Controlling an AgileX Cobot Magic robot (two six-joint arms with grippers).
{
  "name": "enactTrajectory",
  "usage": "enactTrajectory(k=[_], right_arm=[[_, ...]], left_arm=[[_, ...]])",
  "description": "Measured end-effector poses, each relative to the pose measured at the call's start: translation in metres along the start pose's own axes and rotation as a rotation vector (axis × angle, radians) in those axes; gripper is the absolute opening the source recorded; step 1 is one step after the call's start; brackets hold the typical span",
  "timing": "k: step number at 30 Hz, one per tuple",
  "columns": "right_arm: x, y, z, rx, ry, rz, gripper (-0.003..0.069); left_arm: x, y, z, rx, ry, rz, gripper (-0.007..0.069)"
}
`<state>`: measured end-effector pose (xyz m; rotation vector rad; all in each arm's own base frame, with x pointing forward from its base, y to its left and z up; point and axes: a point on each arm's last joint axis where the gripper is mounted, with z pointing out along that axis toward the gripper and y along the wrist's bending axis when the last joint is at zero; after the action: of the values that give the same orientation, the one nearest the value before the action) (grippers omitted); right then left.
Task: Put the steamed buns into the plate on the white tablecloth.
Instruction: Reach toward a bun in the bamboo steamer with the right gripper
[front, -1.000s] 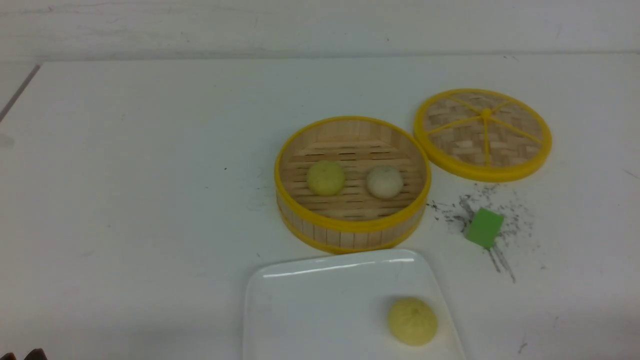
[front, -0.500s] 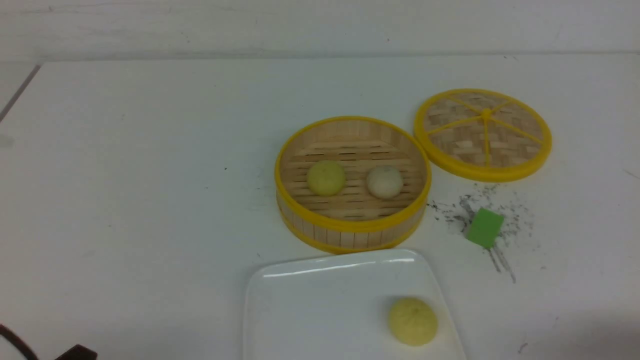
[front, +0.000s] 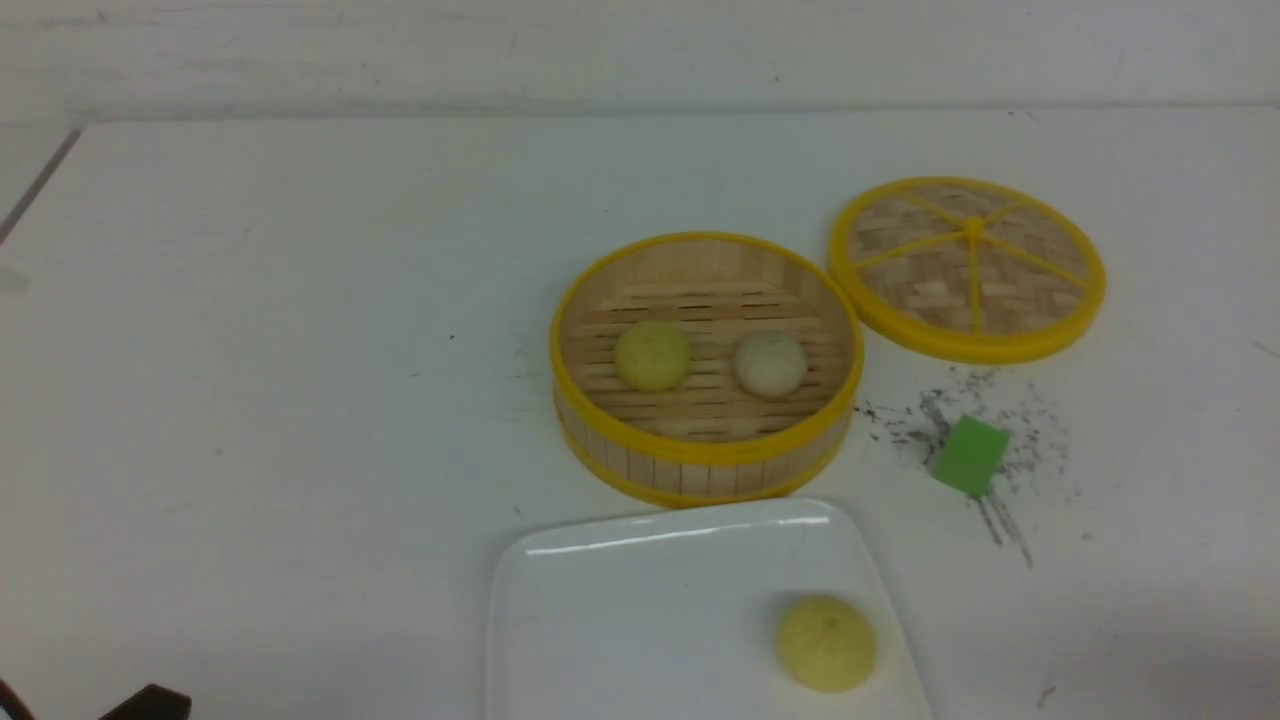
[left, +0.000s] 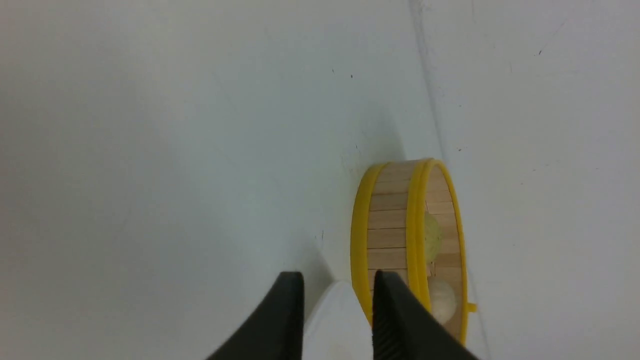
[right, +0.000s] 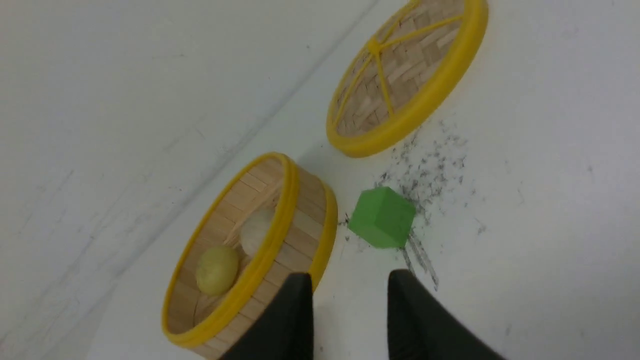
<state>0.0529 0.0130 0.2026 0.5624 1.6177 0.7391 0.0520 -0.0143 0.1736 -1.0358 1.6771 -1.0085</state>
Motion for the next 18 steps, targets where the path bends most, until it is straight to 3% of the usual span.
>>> enactTrajectory(k=[3,4,6,8,14,18], right_arm=[[-0.035,0.035,-0.011,-0.055,-0.103,-0.191,0.01],[-0.037,0.037,-0.011,-0.048,-0.103,-0.218,0.0091],[-0.059,0.06,-0.012,-0.018,-0.087,-0.361,0.0],[-0.072,0.071,-0.006,0.052,-0.007,-0.452,-0.0013],[-0.081,0.069,0.047,0.36,0.494,-0.499,-0.0007],[-0.068,0.049,0.093,0.477,0.751,-0.464,-0.0003]], left_arm=[[-0.001,-0.012,-0.007,-0.012,0.025,0.084,0.015],[-0.001,-0.011,-0.007,-0.019,0.029,0.094,0.0137],[-0.006,-0.037,-0.021,0.006,0.032,0.225,0.0066],[-0.01,-0.053,-0.031,-0.02,0.052,0.322,0.0016],[-0.015,-0.07,-0.026,-0.373,0.307,0.48,0.0002],[-0.016,-0.07,-0.009,-0.499,0.451,0.556,0.0002]])
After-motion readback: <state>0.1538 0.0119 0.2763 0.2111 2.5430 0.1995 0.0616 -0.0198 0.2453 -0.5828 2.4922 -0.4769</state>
